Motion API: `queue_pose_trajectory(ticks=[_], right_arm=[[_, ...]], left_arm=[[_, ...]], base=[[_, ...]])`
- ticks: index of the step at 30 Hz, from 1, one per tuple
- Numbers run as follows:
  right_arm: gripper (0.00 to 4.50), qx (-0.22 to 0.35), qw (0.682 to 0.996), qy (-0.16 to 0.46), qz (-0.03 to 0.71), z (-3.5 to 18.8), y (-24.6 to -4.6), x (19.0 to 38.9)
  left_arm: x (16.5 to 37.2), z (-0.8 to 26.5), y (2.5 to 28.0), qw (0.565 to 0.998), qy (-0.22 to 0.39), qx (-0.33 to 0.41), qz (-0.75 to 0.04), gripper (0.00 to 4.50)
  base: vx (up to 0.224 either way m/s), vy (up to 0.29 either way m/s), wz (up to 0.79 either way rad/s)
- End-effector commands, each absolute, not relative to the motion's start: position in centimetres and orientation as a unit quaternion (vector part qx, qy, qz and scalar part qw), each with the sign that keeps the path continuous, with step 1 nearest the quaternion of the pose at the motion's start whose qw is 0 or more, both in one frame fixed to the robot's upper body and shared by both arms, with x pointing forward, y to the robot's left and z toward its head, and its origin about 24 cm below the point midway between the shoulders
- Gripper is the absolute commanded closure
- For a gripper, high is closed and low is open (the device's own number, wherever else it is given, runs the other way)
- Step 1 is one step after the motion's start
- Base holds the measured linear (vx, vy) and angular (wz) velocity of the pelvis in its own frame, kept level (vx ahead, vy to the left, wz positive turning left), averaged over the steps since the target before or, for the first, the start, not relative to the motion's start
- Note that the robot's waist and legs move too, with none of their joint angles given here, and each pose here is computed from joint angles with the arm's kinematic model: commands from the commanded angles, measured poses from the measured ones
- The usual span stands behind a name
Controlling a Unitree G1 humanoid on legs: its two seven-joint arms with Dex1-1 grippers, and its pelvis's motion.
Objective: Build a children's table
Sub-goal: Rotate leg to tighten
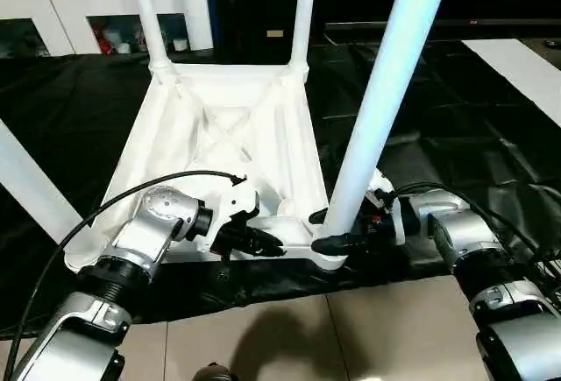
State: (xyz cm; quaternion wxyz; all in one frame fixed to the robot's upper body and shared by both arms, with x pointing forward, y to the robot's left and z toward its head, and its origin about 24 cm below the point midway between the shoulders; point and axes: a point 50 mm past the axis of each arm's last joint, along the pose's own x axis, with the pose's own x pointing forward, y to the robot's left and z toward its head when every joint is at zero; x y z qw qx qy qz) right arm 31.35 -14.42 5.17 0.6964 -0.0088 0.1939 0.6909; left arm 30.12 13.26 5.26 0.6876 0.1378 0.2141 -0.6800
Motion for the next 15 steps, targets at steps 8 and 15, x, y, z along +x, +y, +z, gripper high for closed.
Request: queue_pose_trajectory(ticks=[8, 15], right_arm=[[2.08, 0.030, 0.681, 0.219, 0.698, 4.2, -14.4, 30.4], [2.14, 0.084, 0.727, 0.194, 0.653, 3.0, -13.3, 29.8]], left_arm=[[30.2, 5.9, 12.1, 0.671, 0.195, 0.146, -0.701, 4.50], [30.6, 5.3, 11.0, 0.707, 0.192, 0.138, -0.666, 4.50]], base=[[0.000, 0.000, 0.00], [0.000, 0.000, 0.00]])
